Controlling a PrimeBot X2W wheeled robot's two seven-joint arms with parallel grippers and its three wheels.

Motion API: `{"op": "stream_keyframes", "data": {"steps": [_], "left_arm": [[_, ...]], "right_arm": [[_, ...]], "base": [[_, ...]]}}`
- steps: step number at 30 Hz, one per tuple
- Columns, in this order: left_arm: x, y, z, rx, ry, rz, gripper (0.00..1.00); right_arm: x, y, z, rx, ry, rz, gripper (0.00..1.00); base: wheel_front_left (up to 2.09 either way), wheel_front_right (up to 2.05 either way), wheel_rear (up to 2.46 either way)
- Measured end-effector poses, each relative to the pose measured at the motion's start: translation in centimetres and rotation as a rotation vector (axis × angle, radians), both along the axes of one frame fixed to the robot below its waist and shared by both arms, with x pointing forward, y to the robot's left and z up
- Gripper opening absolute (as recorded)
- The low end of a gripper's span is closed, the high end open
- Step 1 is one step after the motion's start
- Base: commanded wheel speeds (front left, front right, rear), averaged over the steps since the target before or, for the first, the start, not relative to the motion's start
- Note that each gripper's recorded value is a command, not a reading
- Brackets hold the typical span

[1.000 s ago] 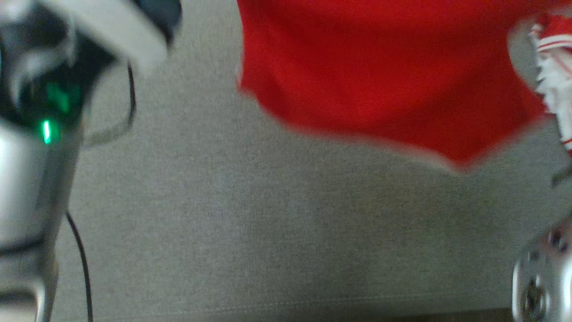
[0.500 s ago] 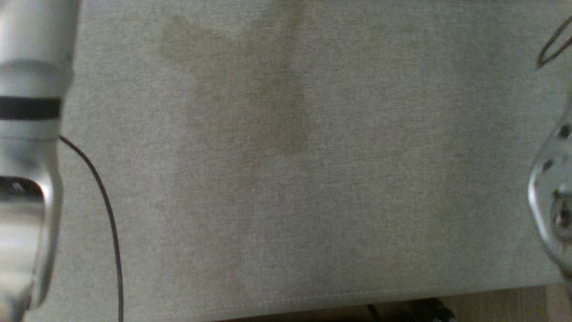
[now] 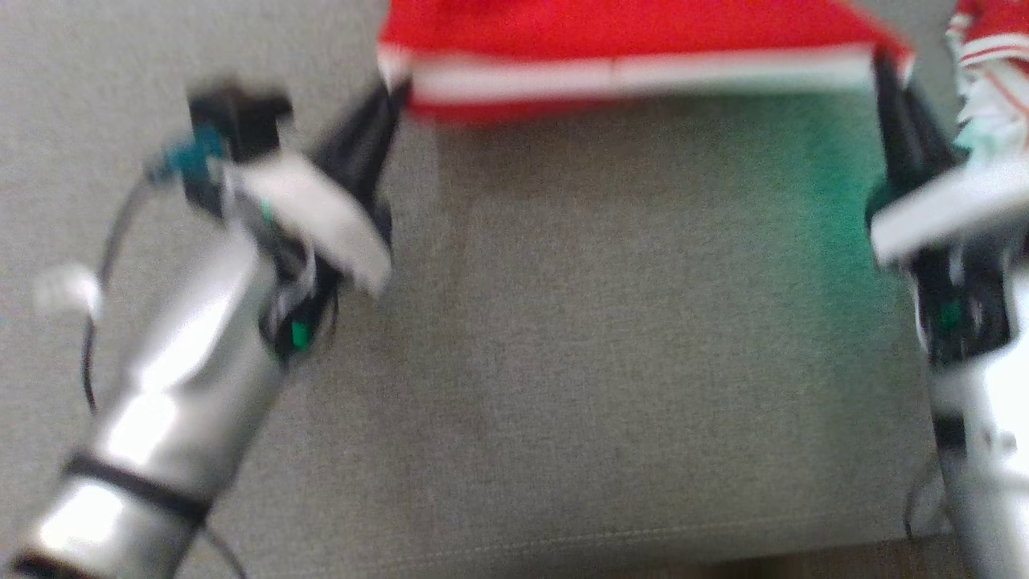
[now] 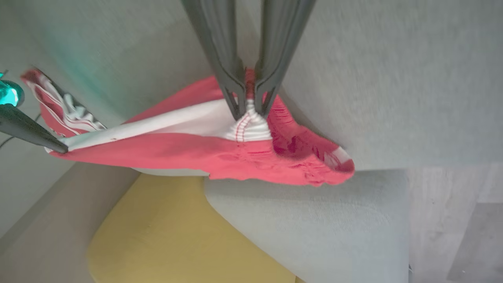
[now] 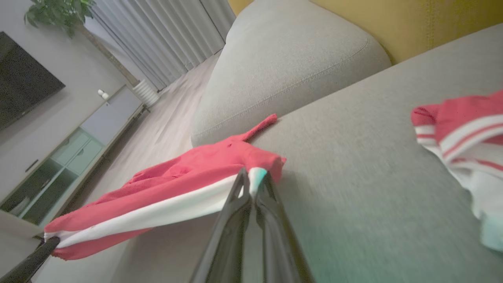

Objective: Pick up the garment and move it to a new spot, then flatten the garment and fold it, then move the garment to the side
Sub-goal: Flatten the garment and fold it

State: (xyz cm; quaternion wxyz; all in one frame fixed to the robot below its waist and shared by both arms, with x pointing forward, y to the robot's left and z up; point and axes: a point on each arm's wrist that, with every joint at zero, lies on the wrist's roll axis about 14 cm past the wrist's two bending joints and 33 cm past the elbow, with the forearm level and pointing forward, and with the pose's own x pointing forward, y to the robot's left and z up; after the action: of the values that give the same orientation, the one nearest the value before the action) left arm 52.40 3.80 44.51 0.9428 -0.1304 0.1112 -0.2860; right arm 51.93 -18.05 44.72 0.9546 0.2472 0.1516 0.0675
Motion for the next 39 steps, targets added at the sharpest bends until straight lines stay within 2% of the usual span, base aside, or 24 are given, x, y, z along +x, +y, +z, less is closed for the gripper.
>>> {"op": "stream_keyframes", "data": {"steps": [7, 13, 16, 20, 26, 30, 31, 33, 35, 39], "left_arm": [[-12.1, 0.0, -1.4, -0.097, 0.139, 0.027, 0.0], [-21.7, 0.8, -1.3, -0.123, 0.263, 0.09, 0.0], [-24.6, 0.9, -0.8, -0.14, 0.313, 0.109, 0.0], [-24.3, 0.5, 0.5, -0.174, 0.314, 0.111, 0.0], [-19.6, 0.5, 2.3, -0.207, 0.269, 0.122, 0.0], [-16.4, 0.3, 2.7, -0.218, 0.268, 0.12, 0.0], [-16.4, 0.3, 2.7, -0.218, 0.268, 0.12, 0.0], [-14.9, 0.1, 2.8, -0.236, 0.277, 0.128, 0.0], [-13.0, 0.5, 3.0, -0.265, 0.277, 0.164, 0.0], [-10.0, 1.6, 2.0, -0.253, 0.282, 0.232, 0.0]], "right_arm": [[-12.1, -2.1, -1.0, -0.06, 0.108, -0.01, 0.0], [-22.9, -1.8, -1.1, -0.016, 0.243, -0.057, 0.0], [-25.8, -2.0, -0.8, -0.015, 0.285, -0.078, 0.0], [-24.0, -2.2, 0.3, -0.026, 0.259, -0.069, 0.0], [-16.4, -0.8, 2.0, -0.05, 0.191, 0.008, 0.0], [-11.1, 0.4, 1.9, -0.086, 0.196, 0.087, 0.0], [-11.1, 0.4, 1.9, -0.086, 0.196, 0.087, 0.0], [-8.6, 1.0, 1.5, -0.098, 0.207, 0.122, 0.0], [-6.4, 1.8, 1.0, -0.106, 0.219, 0.152, 0.0], [-2.2, 3.4, -0.3, -0.122, 0.251, 0.207, 0.0]], "base": [[0.0, 0.0, 0.0], [0.0, 0.0, 0.0], [0.0, 0.0, 0.0], [0.0, 0.0, 0.0], [0.0, 0.0, 0.0], [0.0, 0.0, 0.0], [0.0, 0.0, 0.0], [0.0, 0.0, 0.0], [0.0, 0.0, 0.0], [0.0, 0.0, 0.0]]}}
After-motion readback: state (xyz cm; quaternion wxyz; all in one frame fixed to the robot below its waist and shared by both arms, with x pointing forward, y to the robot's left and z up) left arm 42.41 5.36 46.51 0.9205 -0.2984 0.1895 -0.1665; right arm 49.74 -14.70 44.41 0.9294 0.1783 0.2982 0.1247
